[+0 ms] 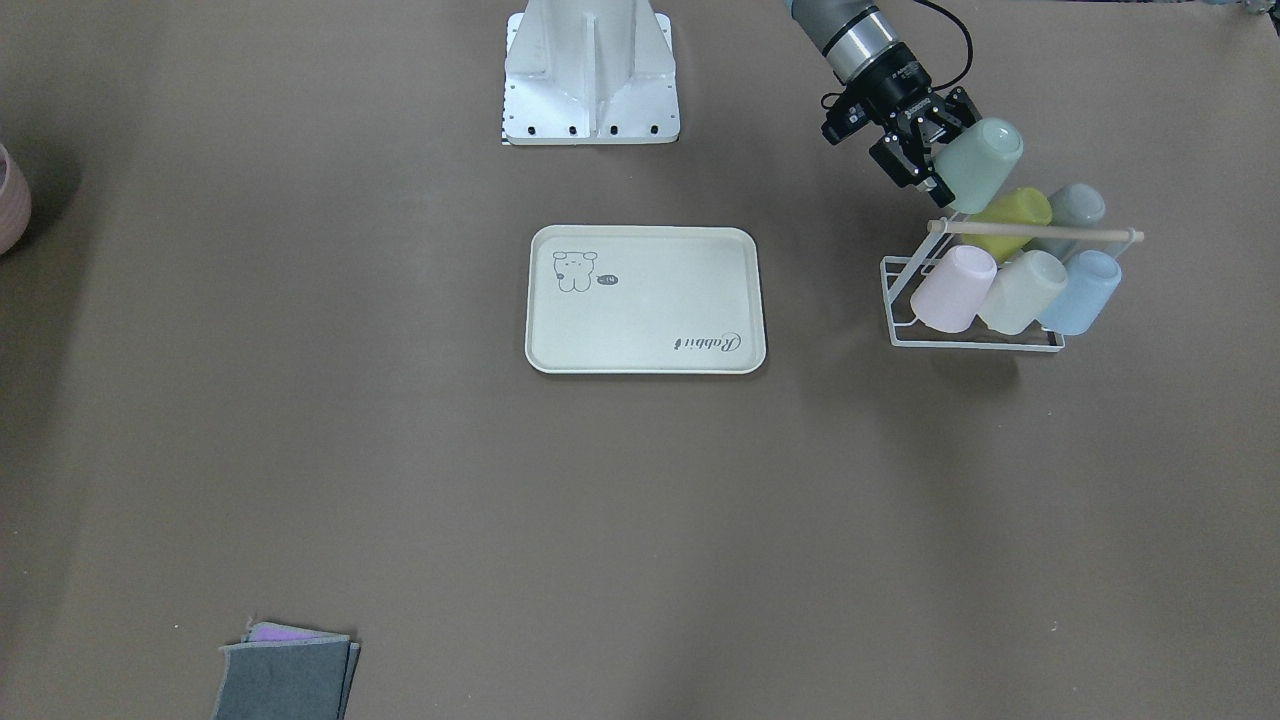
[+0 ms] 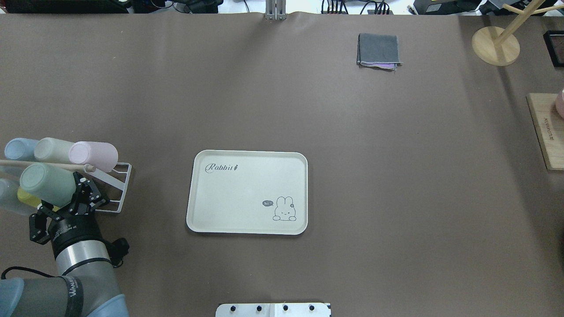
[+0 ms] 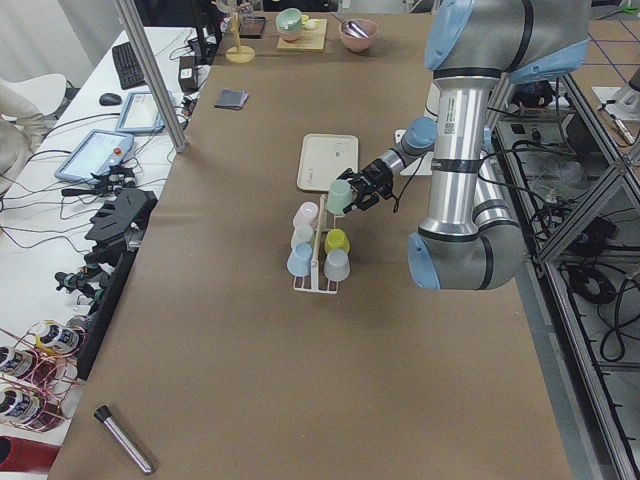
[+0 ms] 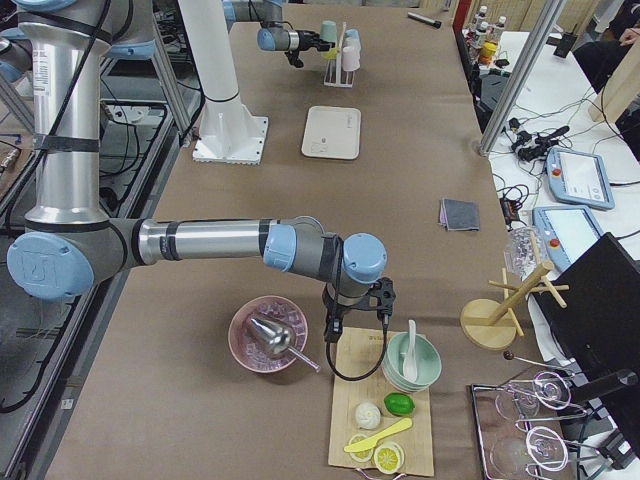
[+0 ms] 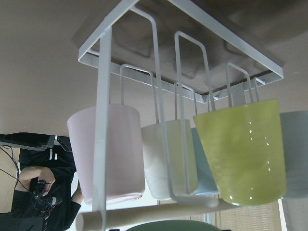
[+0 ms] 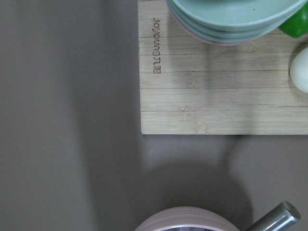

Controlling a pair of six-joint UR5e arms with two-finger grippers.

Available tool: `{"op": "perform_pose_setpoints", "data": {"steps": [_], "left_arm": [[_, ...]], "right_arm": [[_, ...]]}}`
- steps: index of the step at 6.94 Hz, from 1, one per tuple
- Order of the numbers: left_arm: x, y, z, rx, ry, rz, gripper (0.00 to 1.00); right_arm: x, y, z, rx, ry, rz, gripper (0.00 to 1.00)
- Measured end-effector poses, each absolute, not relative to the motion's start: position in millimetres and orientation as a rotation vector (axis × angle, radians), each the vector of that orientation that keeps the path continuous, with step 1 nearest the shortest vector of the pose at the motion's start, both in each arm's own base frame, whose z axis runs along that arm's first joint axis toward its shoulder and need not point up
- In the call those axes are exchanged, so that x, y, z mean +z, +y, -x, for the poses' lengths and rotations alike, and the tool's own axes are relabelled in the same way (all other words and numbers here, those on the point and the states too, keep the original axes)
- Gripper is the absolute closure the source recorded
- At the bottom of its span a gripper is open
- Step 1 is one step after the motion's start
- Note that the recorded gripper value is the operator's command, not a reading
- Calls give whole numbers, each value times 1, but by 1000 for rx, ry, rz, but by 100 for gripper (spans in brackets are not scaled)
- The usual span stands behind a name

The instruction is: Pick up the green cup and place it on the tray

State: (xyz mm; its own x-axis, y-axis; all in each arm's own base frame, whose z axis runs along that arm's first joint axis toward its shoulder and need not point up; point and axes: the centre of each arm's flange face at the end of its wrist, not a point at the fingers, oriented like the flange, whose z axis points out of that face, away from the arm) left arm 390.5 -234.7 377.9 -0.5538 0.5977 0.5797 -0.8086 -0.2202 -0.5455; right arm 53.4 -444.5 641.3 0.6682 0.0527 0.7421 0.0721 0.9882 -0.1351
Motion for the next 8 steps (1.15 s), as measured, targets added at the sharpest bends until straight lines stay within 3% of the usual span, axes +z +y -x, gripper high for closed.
{"op": "perform_pose_setpoints", "data": {"steps": [6, 8], "left_arm": [[274, -240, -400, 1774, -878, -544, 25], [269, -247, -397, 1742, -869, -555, 25]], "right_arm": [[644, -440, -58, 3, -845, 160, 0], [645, -439, -61, 10, -845, 159, 0]]}}
